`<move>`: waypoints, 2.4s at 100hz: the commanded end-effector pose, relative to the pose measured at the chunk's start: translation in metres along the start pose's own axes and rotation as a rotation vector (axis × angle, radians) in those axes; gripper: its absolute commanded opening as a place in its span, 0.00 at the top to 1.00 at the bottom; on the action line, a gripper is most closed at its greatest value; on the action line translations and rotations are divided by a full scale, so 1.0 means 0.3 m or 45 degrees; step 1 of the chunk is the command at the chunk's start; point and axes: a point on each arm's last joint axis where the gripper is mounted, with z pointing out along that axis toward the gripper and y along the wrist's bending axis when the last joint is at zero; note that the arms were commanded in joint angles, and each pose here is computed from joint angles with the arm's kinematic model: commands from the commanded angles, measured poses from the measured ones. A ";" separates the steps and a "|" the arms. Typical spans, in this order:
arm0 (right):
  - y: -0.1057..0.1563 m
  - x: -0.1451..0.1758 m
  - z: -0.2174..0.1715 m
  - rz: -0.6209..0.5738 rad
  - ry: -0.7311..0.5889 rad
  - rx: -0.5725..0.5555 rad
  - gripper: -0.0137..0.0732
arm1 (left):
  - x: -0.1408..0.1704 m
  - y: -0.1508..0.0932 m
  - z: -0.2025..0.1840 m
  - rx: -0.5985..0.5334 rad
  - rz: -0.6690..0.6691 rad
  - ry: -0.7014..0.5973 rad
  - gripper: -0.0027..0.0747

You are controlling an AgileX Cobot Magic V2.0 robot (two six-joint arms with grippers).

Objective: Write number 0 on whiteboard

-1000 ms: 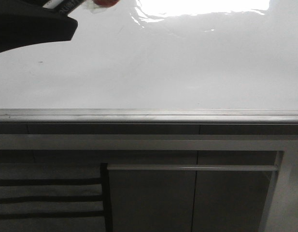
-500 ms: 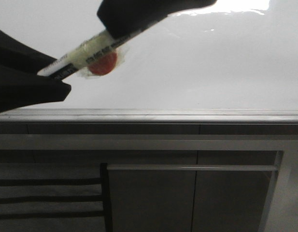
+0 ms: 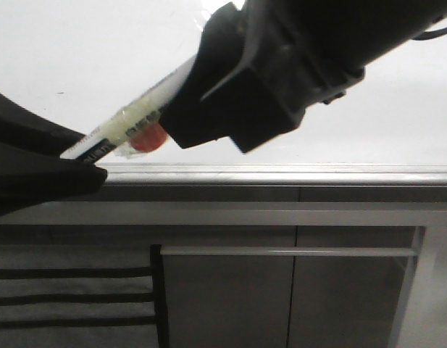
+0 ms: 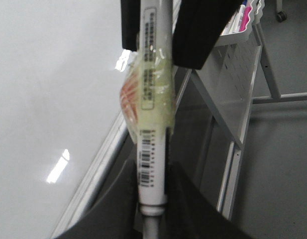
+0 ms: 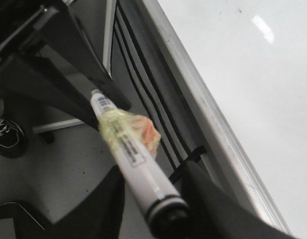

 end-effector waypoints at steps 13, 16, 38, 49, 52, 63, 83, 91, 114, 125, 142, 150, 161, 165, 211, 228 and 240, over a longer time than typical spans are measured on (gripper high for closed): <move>-0.028 -0.050 -0.027 -0.009 -0.117 0.084 0.60 | -0.001 0.008 0.049 0.004 -0.071 -0.089 0.99; -0.026 -0.048 -0.027 -0.009 -0.108 0.077 0.60 | -0.003 0.009 0.054 -0.003 -0.081 -0.116 0.99; -0.022 -0.041 -0.026 -0.008 -0.085 0.056 0.60 | -0.021 0.032 0.062 -0.099 -0.111 -0.238 0.99; -0.037 -0.035 -0.027 0.002 -0.075 0.074 0.60 | -0.022 0.032 0.061 -0.100 -0.110 -0.237 0.99; -0.044 -0.031 -0.028 0.008 -0.070 0.080 0.60 | -0.020 0.032 0.061 -0.098 -0.110 -0.230 0.99; -0.062 -0.013 -0.029 0.029 -0.025 0.082 0.60 | -0.019 0.031 0.061 -0.097 -0.110 -0.225 0.99; -0.064 -0.002 -0.030 0.037 0.007 0.066 0.73 | -0.018 0.031 0.061 -0.099 -0.113 -0.224 0.99; -0.064 -0.002 -0.030 0.037 0.007 0.066 0.85 | -0.018 0.031 0.061 -0.099 -0.113 -0.224 0.99; -0.064 -0.002 -0.030 0.037 0.007 0.066 0.93 | -0.017 0.037 0.061 -0.121 -0.136 -0.223 0.95; -0.064 -0.002 -0.030 0.037 0.007 0.066 0.93 | -0.017 0.037 0.061 -0.121 -0.136 -0.224 0.72; -0.065 -0.004 -0.032 0.036 0.002 0.070 0.93 | -0.015 0.047 0.060 -0.161 -0.182 -0.217 0.31; -0.067 -0.005 -0.032 0.036 -0.005 0.077 0.93 | -0.015 0.049 0.059 -0.170 -0.188 -0.219 0.29; -0.067 -0.005 -0.032 0.036 -0.005 0.076 0.93 | -0.041 0.054 0.041 -0.189 -0.166 -0.271 0.30; -0.067 -0.006 -0.034 0.036 -0.007 0.077 0.93 | -0.052 0.057 0.030 -0.200 -0.155 -0.289 0.30; -0.073 -0.048 -0.134 0.000 -0.127 0.139 0.93 | -0.171 0.077 -0.267 -0.490 -0.135 -0.299 0.62; -0.071 -0.046 -0.133 0.000 -0.119 0.132 0.93 | -0.165 0.065 -0.365 -0.578 -0.279 -0.289 0.99; -0.071 -0.046 -0.133 0.000 -0.119 0.132 0.93 | -0.176 0.063 -0.405 -0.620 -0.359 -0.377 0.99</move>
